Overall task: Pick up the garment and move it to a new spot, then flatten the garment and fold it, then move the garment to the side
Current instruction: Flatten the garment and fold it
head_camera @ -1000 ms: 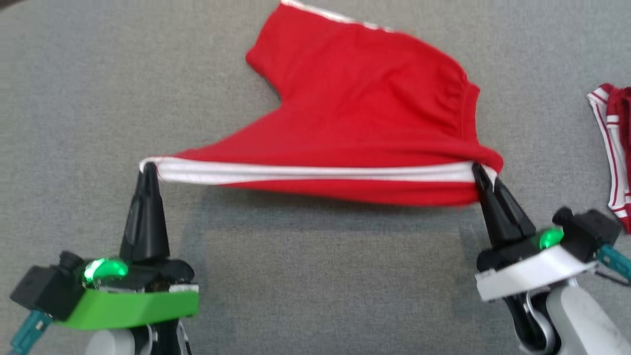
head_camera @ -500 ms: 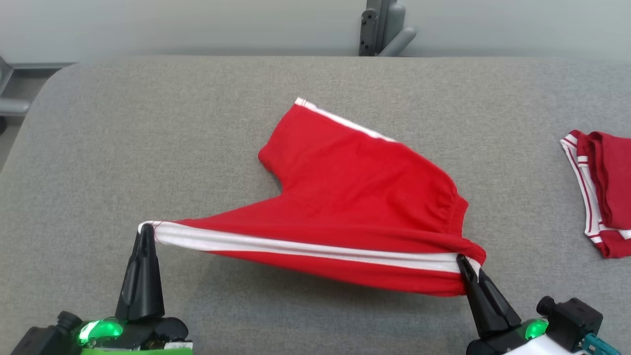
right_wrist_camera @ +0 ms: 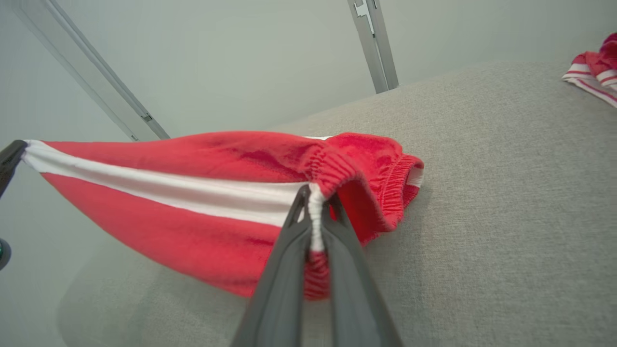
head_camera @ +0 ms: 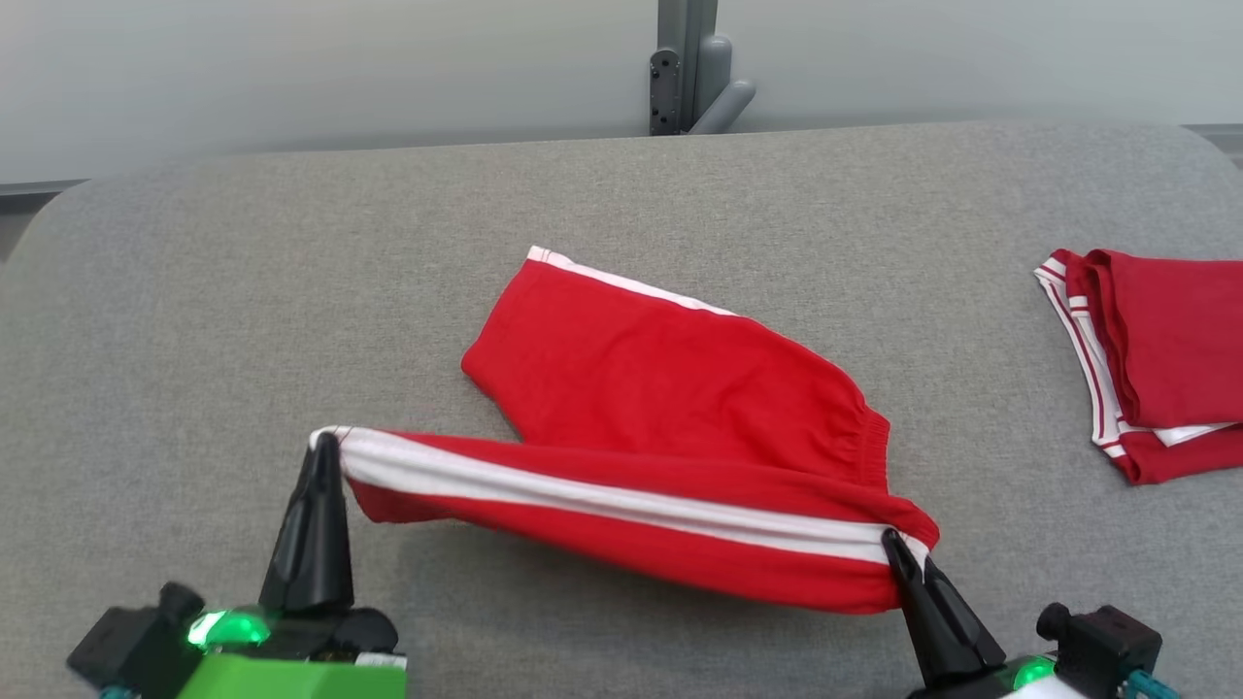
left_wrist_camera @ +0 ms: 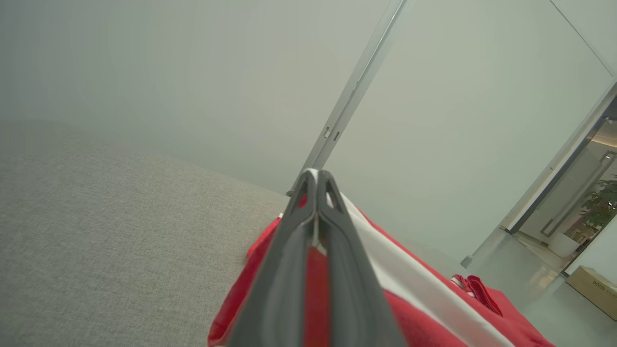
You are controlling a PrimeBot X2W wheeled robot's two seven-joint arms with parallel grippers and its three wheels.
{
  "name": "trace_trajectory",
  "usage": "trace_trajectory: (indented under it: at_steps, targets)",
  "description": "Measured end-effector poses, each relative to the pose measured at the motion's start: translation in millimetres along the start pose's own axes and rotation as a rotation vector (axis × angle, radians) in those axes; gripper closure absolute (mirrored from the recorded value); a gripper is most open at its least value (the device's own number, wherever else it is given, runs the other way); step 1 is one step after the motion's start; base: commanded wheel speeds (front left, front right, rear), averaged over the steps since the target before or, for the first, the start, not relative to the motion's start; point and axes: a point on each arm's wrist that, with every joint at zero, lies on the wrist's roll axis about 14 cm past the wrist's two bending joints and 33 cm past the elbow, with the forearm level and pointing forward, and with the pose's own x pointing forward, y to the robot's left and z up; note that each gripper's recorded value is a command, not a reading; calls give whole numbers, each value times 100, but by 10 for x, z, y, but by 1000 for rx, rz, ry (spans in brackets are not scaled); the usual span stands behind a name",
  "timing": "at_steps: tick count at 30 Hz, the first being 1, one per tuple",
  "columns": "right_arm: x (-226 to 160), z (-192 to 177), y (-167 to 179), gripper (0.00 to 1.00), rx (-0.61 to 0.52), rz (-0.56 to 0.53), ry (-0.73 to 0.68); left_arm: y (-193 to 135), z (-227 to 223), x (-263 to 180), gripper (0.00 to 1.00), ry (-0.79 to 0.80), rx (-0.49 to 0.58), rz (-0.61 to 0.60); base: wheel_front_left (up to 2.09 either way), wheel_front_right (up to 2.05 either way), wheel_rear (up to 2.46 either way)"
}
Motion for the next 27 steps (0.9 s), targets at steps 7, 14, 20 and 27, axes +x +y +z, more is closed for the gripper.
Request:
trace_trajectory:
  at_steps: [7,14,20,27]
  targets:
    - [115,-69,-129,100,20,-45,8,-77,-297,292,100,86,14,-69,0,0,0]
    - [267,-70,-364,100,20,-126,-6,-120,-591,693,100,165,51,-120,0,0,0]
    - [528,-61,-549,100,13,-175,-18,-151,-883,1122,100,224,87,-162,0,0,0]
    - [705,-219,-774,100,6,-218,32,-68,-1333,1447,100,324,119,-170,0,0,0]
